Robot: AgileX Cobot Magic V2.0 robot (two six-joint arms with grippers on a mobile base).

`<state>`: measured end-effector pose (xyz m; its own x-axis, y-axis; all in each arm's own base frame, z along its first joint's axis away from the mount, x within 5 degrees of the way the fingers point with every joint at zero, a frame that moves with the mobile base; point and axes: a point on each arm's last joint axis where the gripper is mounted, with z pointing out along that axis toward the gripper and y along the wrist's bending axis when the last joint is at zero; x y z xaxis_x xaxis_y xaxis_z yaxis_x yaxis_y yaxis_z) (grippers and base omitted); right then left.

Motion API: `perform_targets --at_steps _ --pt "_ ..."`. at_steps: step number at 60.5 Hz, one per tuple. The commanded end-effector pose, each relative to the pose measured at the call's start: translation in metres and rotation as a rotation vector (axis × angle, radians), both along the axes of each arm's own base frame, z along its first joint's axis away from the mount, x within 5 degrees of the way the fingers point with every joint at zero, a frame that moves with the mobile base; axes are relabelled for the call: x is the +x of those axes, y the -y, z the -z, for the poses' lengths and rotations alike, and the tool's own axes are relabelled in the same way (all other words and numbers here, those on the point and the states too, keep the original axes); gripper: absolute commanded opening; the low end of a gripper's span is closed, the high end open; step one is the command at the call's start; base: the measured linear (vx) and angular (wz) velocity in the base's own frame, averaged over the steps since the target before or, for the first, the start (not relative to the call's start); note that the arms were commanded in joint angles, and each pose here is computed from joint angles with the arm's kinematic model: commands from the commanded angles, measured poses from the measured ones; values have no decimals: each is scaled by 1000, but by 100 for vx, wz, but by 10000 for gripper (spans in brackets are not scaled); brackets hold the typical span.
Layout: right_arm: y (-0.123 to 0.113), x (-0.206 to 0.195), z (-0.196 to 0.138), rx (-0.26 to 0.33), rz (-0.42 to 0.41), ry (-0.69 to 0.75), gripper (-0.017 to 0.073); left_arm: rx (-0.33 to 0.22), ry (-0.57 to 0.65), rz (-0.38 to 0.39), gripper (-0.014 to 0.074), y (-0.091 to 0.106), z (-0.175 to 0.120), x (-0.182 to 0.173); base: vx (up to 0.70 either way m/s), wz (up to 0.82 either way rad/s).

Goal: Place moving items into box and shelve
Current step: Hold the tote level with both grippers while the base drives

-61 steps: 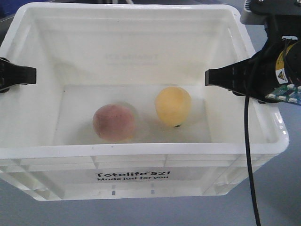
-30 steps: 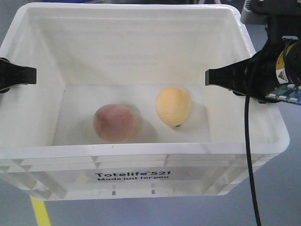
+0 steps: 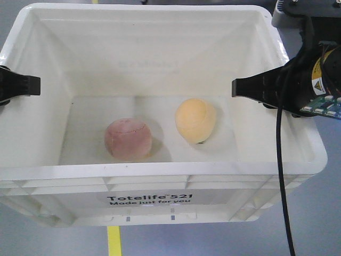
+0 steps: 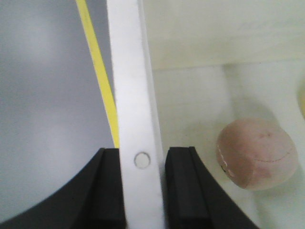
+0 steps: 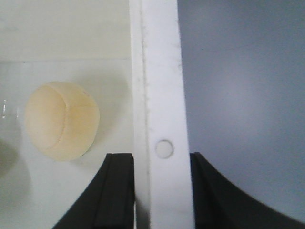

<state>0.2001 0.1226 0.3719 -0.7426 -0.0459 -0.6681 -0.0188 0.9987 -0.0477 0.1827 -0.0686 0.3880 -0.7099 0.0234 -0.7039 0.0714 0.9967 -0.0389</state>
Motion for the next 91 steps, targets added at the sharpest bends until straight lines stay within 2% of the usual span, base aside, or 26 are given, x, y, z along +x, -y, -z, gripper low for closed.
perform_targets --at_steps 1,27,91 --pt "7 3 -29 -1 -33 187 75 -39 176 28 -22 -2 -26 -3 -17 65" --pt "7 3 -29 0 -33 188 75 -40 178 28 -22 -2 -27 -4 -10 44" --pt "8 2 -29 -1 -31 187 75 -40 178 28 -22 -2 -27 -4 14 7"
